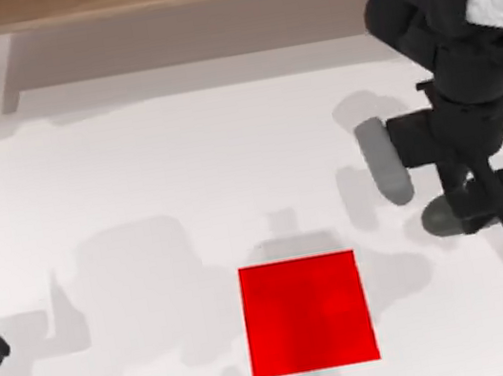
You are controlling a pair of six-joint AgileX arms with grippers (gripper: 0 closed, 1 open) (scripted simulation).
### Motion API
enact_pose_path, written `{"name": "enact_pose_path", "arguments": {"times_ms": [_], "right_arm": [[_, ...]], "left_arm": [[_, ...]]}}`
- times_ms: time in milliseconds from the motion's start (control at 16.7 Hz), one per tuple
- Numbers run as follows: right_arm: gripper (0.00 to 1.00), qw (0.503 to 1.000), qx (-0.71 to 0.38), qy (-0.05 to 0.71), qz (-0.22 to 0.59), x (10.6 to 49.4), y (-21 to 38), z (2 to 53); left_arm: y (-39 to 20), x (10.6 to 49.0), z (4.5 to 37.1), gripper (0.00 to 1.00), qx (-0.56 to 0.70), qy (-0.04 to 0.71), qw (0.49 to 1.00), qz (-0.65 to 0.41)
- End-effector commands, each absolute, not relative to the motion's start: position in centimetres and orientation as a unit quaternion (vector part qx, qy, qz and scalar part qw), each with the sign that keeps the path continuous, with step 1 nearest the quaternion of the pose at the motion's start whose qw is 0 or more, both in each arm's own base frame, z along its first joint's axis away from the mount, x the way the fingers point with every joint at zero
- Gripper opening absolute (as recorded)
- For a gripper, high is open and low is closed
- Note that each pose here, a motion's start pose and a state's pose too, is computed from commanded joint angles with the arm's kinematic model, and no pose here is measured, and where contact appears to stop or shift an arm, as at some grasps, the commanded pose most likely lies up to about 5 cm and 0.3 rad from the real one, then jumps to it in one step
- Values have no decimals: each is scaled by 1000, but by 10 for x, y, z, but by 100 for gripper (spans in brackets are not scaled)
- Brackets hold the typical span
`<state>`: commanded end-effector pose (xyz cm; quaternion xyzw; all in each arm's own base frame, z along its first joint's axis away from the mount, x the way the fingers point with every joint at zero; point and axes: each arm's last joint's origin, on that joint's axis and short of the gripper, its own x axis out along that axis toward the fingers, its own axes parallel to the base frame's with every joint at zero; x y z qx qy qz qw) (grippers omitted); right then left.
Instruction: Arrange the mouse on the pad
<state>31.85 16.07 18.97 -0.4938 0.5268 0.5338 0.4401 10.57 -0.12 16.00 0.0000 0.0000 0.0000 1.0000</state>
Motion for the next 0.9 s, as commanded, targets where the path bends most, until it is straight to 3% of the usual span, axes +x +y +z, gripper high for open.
{"name": "enact_pose_path", "arguments": {"times_ms": [240, 480, 720, 900], "right_arm": [[0, 254, -607, 339, 672, 307, 224, 179], [0, 106, -667, 155, 721, 287, 273, 180], [0, 19, -692, 37, 720, 270, 302, 186], [0, 1, -697, 12, 717, 266, 308, 188]], "left_arm": [[-1, 106, 160, 100, 0, 0, 1000, 0], [-1, 106, 160, 100, 0, 0, 1000, 0], [-1, 106, 160, 100, 0, 0, 1000, 0], [-1, 106, 160, 100, 0, 0, 1000, 0]]}}
